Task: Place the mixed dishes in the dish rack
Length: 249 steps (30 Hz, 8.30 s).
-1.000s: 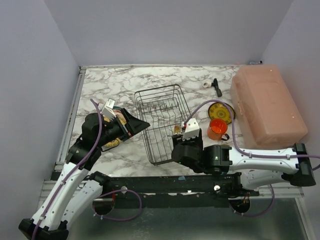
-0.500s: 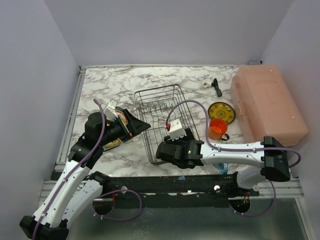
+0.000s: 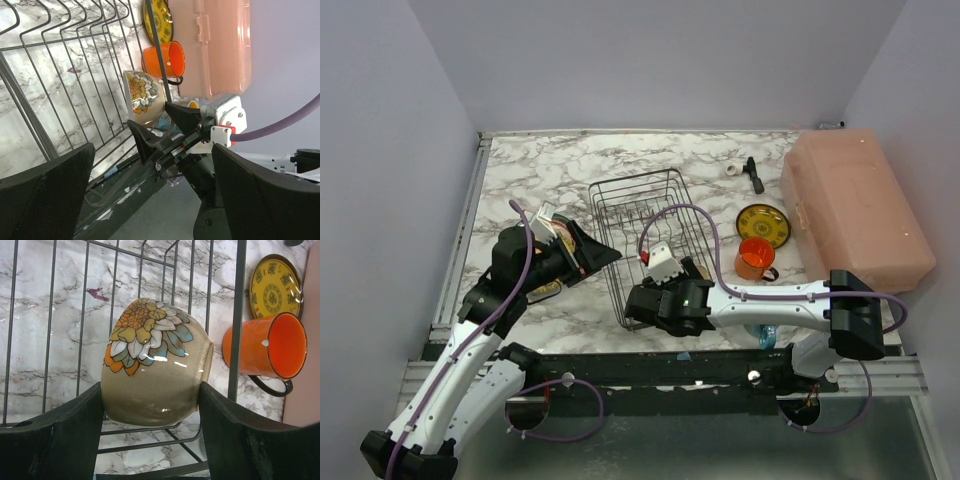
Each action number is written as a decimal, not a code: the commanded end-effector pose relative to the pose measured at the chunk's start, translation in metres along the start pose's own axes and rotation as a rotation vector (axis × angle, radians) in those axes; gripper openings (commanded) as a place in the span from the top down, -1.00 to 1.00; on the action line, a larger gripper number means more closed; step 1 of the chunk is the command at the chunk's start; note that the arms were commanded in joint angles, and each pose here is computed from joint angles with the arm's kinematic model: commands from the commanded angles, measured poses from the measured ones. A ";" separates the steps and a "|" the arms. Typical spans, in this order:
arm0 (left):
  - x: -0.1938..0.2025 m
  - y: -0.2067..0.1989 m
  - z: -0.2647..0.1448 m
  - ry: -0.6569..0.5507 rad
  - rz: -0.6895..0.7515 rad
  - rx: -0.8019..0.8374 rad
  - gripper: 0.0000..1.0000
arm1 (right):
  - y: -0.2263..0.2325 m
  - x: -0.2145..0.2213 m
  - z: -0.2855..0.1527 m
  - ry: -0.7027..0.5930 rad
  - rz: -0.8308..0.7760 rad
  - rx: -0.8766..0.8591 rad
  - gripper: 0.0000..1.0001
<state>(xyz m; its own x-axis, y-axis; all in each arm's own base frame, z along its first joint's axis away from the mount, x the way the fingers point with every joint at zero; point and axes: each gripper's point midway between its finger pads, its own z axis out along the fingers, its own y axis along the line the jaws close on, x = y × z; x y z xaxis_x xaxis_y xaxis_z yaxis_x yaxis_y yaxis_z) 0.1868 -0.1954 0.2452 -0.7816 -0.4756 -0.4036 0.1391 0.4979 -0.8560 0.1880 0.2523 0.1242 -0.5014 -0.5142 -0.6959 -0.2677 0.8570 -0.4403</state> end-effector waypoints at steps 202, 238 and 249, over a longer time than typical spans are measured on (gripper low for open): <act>0.026 -0.065 -0.002 -0.055 0.406 0.256 -0.97 | 0.002 -0.150 -0.158 -0.085 1.219 -1.778 0.99; 0.015 -0.048 0.009 -0.073 0.258 0.060 1.00 | 0.014 -0.087 -0.059 -0.036 1.410 -1.290 -0.86; -0.005 -0.002 0.038 -0.090 0.307 -0.256 1.00 | -0.027 -0.063 -0.019 -0.100 1.334 -0.834 -0.96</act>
<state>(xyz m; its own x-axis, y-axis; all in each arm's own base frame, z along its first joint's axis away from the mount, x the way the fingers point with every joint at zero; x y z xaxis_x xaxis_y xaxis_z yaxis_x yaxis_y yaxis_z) 0.1909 -0.2339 0.2424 -0.7095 -0.3318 -0.6217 0.2686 0.6882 -0.6739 0.1900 0.2894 0.1813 -0.8054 0.5538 -0.2112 -0.0588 0.2799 0.9582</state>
